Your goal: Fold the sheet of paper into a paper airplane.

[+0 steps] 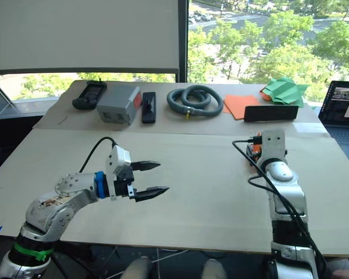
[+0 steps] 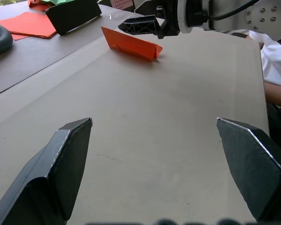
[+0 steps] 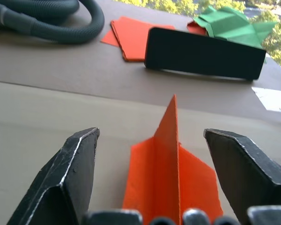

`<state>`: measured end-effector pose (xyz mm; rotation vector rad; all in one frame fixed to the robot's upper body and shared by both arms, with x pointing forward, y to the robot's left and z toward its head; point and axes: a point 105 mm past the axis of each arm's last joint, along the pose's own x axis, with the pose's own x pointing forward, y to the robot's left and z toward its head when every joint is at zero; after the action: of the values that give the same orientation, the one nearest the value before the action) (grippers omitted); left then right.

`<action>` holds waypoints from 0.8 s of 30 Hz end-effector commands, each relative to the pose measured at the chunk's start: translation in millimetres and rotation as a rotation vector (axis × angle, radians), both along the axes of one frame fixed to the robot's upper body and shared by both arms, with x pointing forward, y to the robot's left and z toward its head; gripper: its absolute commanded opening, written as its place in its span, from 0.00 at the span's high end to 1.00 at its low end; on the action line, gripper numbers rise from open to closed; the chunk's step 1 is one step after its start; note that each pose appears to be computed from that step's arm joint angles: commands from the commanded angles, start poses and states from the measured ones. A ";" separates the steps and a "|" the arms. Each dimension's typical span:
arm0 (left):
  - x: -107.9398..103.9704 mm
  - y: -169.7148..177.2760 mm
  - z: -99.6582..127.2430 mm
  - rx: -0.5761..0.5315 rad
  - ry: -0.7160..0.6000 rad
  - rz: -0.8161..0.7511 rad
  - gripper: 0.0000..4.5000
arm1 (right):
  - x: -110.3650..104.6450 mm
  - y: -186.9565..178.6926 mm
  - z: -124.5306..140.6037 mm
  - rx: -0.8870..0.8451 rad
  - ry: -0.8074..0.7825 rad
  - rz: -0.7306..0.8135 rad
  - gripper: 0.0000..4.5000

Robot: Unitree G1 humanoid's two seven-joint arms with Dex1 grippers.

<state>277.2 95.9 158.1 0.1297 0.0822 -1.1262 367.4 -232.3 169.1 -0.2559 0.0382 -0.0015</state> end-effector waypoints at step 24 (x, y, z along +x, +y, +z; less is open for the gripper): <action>21.7 98.5 -41.6 -0.063 -0.018 0.567 0.00 | -73.2 96.7 -63.9 -0.020 0.086 0.561 0.01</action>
<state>298.2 198.6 101.2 0.0259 0.1310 -0.5484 292.3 -132.1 91.1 -0.2730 0.1169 0.5902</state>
